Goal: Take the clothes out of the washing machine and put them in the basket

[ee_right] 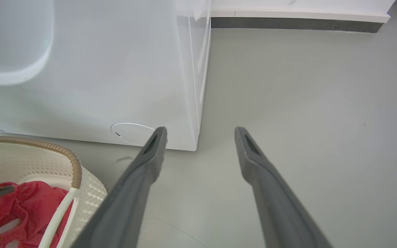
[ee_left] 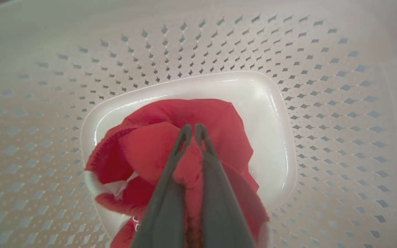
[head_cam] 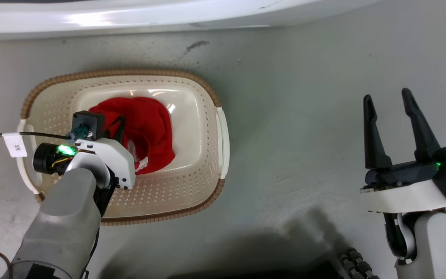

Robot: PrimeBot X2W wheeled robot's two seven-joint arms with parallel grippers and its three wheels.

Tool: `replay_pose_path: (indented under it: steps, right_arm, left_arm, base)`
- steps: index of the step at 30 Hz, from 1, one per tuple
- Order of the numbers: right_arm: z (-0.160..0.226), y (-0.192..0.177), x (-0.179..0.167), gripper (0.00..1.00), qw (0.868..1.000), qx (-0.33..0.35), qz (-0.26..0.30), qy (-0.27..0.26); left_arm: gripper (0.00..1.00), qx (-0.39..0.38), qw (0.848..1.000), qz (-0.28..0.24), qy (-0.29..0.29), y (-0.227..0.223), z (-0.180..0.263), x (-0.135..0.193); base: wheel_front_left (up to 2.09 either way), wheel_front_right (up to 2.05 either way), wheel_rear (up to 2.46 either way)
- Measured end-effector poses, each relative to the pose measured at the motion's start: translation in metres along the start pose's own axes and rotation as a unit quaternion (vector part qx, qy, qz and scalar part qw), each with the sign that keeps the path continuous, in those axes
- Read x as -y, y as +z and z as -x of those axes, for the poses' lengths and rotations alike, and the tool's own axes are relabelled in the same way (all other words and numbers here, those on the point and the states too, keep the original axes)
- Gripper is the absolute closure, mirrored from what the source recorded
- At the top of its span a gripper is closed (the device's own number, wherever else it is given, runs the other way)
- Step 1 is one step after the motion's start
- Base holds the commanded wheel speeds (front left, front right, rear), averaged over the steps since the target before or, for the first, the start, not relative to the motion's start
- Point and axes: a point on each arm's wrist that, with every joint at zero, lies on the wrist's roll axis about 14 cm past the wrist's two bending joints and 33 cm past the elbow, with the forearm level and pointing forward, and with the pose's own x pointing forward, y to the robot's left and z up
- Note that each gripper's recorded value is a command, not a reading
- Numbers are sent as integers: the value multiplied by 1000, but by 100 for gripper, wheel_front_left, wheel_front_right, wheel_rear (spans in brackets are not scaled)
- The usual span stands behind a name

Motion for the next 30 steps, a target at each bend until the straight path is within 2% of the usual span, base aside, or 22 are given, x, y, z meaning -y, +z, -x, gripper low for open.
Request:
replay_pose_path:
  steps: [2, 3, 4, 11, 15, 19, 23, 30]
  right_arm:
    - [-1, -3, 3, 0, 1000, -3, 2, -4]
    - [-1, -4, 4, 0, 1000, -4, 5, -5]
    - [-2, -5, 4, 0, 1000, -5, 5, -5]
    - [-1, 0, -1, 0, 1000, 0, -1, 1]
    - [3, 19, -10, 0, 1000, 20, -7, 12]
    - [10, 44, -9, 0, 999, 49, -12, 10]
    - [22, 67, -11, 0, 997, 73, -14, 11]
    - [50, 95, -12, 0, 995, 103, -12, 8]
  left_arm:
    - [100, -7, 1000, 8, 1, -7, -3, 0]
    - [56, -10, 1000, 11, 4, -9, -4, 0]
    - [0, -12, 1000, 11, 7, -11, -4, -1]
    - [0, 5, 999, 32, 13, 1, 5, 4]
    - [0, 15, 998, 55, 17, 2, 25, 9]
    - [0, 71, 996, 47, 17, 37, 43, 6]
    - [0, 109, 993, 41, 12, 53, 71, 14]
    - [0, 205, 978, 40, 11, 102, 121, 22]
  base:
    - [0, 0, 0]
    - [0, 0, 0]
    - [0, 0, 0]
    - [0, 0, 0]
    - [0, 0, 0]
    - [0, 0, 0]
    - [0, 0, 0]
    - [0, 0, 0]
